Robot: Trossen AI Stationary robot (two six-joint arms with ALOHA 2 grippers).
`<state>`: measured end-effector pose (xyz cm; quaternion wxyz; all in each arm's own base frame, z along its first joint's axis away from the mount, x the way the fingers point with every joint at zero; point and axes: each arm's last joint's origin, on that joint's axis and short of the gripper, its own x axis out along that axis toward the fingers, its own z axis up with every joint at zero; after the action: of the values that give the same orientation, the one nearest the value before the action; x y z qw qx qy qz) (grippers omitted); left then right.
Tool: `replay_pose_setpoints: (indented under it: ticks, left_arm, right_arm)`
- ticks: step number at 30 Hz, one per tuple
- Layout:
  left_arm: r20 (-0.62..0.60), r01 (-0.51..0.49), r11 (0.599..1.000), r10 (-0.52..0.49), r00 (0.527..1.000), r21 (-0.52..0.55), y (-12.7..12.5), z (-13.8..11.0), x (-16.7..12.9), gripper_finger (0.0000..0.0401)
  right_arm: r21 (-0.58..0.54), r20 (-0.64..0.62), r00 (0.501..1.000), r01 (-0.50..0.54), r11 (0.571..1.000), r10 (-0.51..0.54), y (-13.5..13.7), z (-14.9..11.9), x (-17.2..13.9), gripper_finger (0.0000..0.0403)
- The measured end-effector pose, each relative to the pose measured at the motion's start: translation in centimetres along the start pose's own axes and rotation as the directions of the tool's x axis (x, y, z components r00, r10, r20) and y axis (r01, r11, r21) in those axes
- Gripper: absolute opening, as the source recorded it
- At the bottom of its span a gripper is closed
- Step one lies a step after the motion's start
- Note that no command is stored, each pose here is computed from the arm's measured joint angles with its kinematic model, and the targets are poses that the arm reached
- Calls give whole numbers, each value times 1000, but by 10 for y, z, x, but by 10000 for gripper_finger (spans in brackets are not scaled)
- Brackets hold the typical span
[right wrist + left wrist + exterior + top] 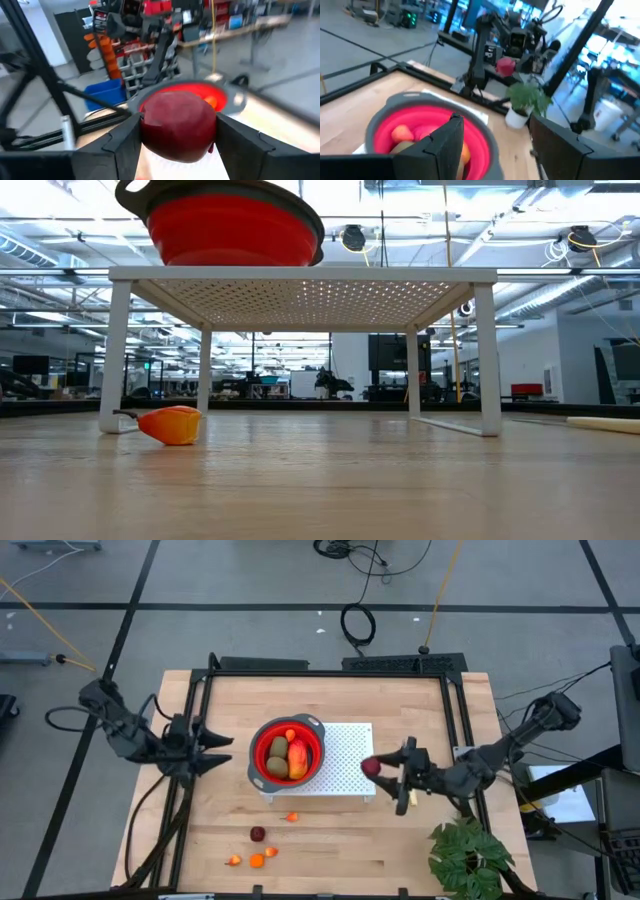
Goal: Pick & Place Fruit
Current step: Put the red pomegranate into the red strainer bowl on the shelf
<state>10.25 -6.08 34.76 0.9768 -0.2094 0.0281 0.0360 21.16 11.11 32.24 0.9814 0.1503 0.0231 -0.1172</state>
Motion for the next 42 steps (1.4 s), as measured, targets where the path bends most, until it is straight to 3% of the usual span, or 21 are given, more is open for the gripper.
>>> replay_pose_setpoints:
  ticks: [5, 10, 13, 20, 24, 30, 36, 42]
  left_arm:
    - [68, 0, 996, 6, 998, -89, -13, 1, 19, 230]
    - [130, -4, 989, 24, 991, -151, -23, 1, 38, 230]
    - [167, -5, 980, 38, 985, -197, -28, 0, 51, 230]
    - [206, -8, 954, 73, 976, -299, -32, -4, 81, 230]
    - [194, -13, 949, 78, 978, -316, -39, 1, 100, 230]
    - [173, -10, 961, 60, 983, -278, -54, 14, 132, 230]
    - [88, -51, 970, 74, 993, -236, -69, 27, 167, 230]
    - [44, -71, 973, 83, 996, -219, -79, 39, 201, 230]
  right_arm:
    - [-199, 70, 997, 40, 979, -27, -6, 10, 8, 217]
    - [-429, 101, 994, 77, 900, -37, -9, 15, 11, 217]
    - [-576, 99, 994, 86, 813, -35, -9, 15, 11, 217]
    - [-841, 100, 994, 103, 532, -35, -9, 15, 11, 217]
    - [-893, 96, 995, 96, 439, -23, -9, 15, 11, 217]
    - [-904, 77, 995, 41, 424, 67, -6, 15, 11, 217]
    - [-859, 126, 988, 66, 507, 85, -4, 21, 10, 217]
    - [-843, 117, 973, -9, 538, 200, 0, 22, 9, 217]
